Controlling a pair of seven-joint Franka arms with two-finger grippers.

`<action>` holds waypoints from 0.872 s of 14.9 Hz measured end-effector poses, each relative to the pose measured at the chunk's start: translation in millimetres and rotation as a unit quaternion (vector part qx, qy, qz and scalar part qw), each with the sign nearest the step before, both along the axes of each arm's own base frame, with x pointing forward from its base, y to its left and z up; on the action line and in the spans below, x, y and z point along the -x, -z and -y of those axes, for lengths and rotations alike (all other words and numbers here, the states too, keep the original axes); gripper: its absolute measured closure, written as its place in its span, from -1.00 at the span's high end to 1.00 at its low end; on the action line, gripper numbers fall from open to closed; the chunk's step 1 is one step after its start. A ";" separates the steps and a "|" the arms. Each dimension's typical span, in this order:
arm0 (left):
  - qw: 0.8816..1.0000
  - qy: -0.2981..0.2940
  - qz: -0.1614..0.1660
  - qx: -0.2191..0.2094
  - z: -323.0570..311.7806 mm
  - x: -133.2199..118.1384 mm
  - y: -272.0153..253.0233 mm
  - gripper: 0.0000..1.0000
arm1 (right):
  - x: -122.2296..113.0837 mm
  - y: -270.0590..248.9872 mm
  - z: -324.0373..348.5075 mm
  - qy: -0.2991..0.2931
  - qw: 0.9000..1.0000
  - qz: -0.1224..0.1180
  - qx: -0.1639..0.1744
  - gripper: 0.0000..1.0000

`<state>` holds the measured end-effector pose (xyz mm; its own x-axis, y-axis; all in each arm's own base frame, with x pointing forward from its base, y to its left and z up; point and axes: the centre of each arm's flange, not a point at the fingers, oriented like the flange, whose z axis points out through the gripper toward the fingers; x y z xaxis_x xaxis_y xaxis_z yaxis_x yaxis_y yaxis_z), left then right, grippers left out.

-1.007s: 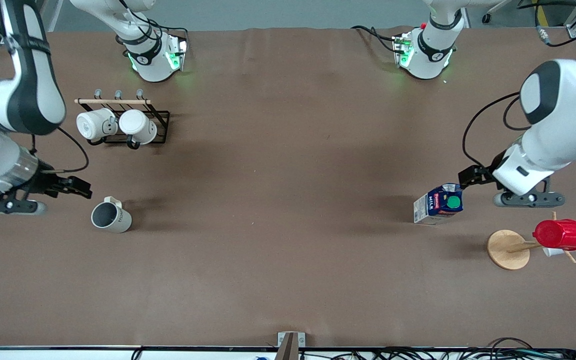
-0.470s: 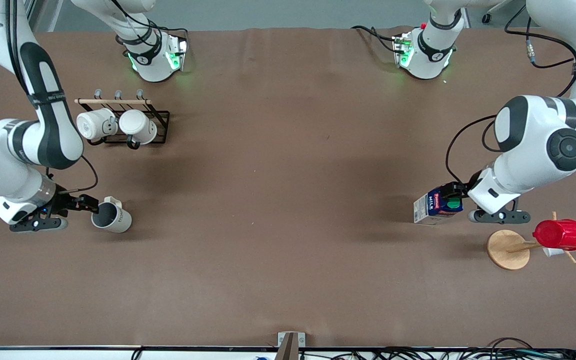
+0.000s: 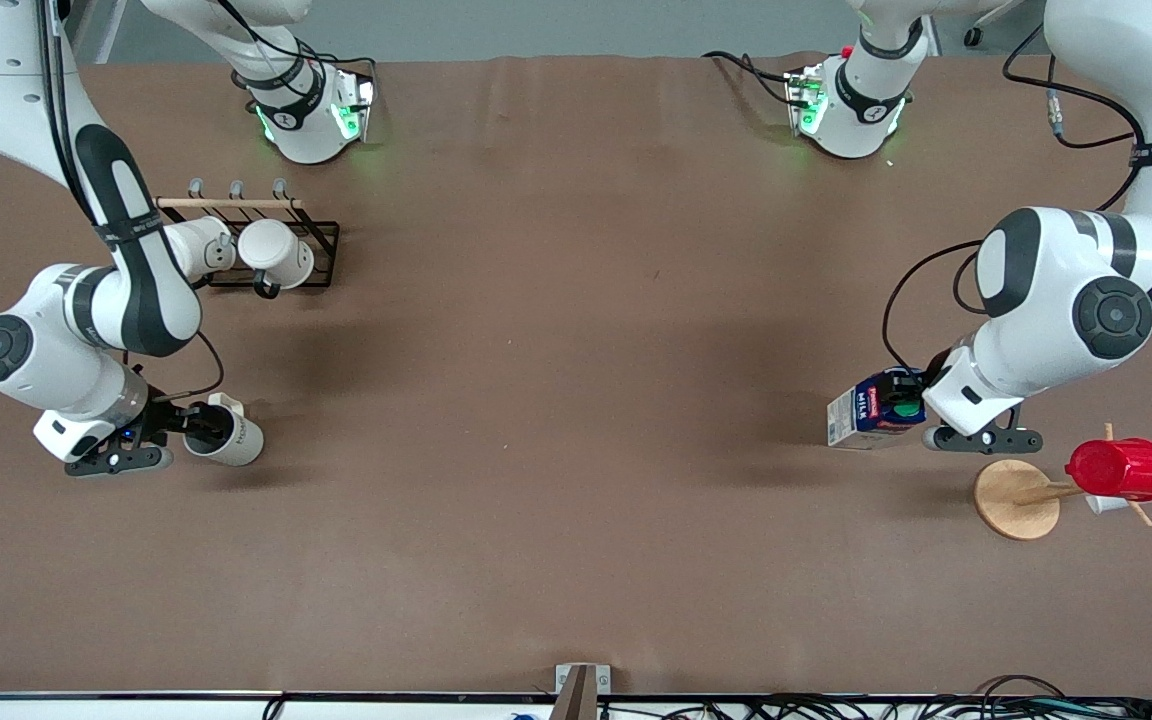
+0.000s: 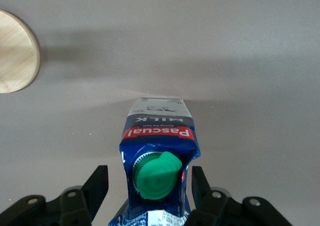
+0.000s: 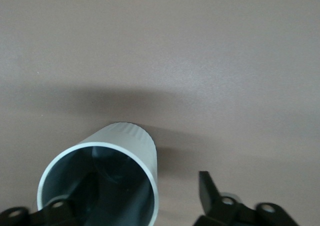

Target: Place cup and milk on table

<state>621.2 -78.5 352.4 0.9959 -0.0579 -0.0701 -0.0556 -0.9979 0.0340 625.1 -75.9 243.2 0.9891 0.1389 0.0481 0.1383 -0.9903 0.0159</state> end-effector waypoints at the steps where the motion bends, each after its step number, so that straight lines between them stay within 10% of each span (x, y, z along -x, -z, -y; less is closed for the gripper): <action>1: 1.000 0.000 -0.001 0.000 0.0 0.0 1.1 0.20 | -0.2 1.2 -0.8 -0.001 1.000 0.001 0.000 0.43; 4: 1.000 0.000 -0.002 0.000 0.5 0.0 2.1 -0.30 | 0.1 6.7 -1.1 -0.001 1.000 -0.001 0.000 -0.25; 7: 1.000 0.001 0.001 0.001 1.9 -1.2 -0.5 -0.30 | -0.1 8.2 -1.0 0.000 1.000 -0.002 0.000 -0.77; 13: 1.000 0.017 0.010 0.007 28.4 -10.2 -57.3 -0.30 | -32.6 -48.3 -49.8 0.051 0.998 -0.031 -0.020 -0.91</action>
